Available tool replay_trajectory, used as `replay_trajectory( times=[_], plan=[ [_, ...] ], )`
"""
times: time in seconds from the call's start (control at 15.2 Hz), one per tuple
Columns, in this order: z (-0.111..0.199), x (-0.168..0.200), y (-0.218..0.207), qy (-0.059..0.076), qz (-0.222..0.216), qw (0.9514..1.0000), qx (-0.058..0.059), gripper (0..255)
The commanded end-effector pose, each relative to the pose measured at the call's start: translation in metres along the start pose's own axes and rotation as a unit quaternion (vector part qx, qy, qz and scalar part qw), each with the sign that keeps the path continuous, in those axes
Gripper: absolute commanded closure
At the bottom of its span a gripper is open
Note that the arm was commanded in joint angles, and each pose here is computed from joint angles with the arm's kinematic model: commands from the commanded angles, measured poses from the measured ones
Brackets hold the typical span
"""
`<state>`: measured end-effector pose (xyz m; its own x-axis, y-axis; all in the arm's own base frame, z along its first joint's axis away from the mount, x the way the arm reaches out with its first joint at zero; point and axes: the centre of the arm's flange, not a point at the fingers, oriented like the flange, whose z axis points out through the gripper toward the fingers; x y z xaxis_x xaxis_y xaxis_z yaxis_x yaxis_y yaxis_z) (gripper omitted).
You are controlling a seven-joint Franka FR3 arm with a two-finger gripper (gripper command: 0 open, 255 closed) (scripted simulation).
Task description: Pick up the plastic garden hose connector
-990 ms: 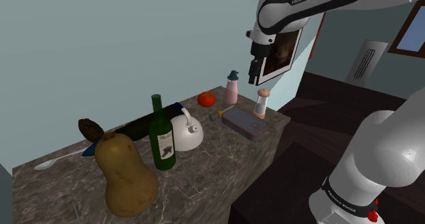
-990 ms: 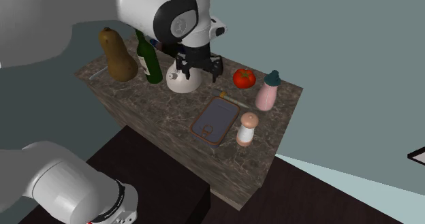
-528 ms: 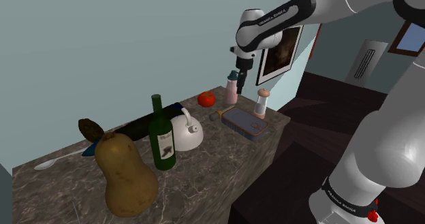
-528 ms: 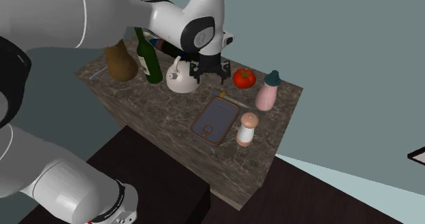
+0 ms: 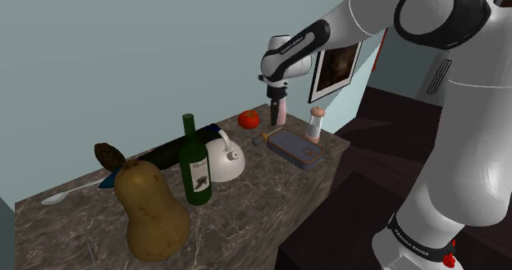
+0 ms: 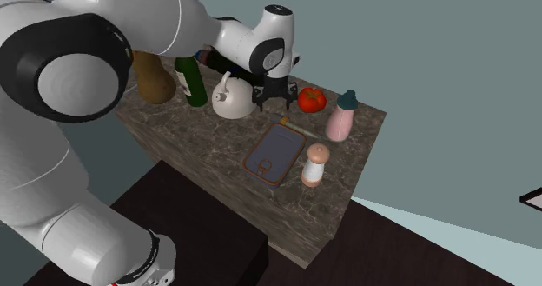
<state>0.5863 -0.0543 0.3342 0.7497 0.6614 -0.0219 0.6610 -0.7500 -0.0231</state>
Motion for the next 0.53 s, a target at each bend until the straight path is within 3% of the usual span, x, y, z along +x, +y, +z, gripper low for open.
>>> replay_trajectory(
  times=[0.0, 0.46],
  plan=[
    [0.02, 0.019, 0.009, -0.004, -0.023, 0.9997, 0.004, 0],
    [0.093, 0.08, 0.027, -0.019, -0.1, 0.9947, 0.018, 0]
  ],
)
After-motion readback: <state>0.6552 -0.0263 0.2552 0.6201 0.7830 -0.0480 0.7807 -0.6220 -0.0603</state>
